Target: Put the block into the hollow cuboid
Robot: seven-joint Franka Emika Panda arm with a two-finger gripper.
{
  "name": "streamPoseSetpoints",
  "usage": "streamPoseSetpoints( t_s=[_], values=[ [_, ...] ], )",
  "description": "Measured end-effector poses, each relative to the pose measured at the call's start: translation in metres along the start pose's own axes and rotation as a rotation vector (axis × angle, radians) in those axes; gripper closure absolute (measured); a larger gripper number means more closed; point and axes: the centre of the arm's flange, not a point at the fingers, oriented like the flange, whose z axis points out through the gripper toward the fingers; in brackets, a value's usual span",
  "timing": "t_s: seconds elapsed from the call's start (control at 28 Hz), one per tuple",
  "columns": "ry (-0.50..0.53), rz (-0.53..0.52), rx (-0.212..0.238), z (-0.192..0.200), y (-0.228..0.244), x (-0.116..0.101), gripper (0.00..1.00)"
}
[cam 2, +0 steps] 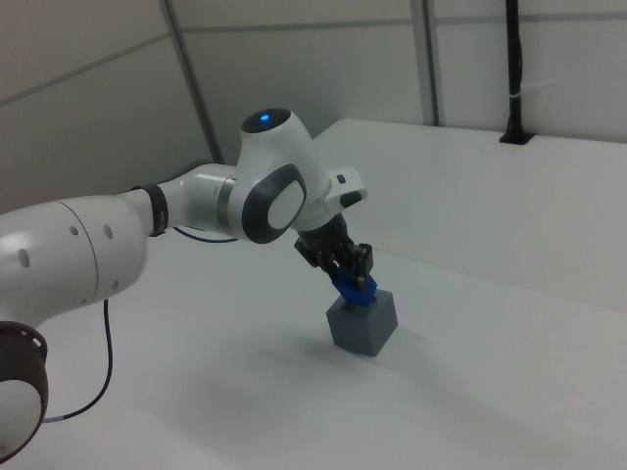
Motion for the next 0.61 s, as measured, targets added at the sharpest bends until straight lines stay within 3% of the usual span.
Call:
streamPoseSetpoints(
  t_s=[0.61],
  values=[
    [0.001, -0.012, 0.009, 0.018, -0.009, 0.003, 0.49]
  ],
)
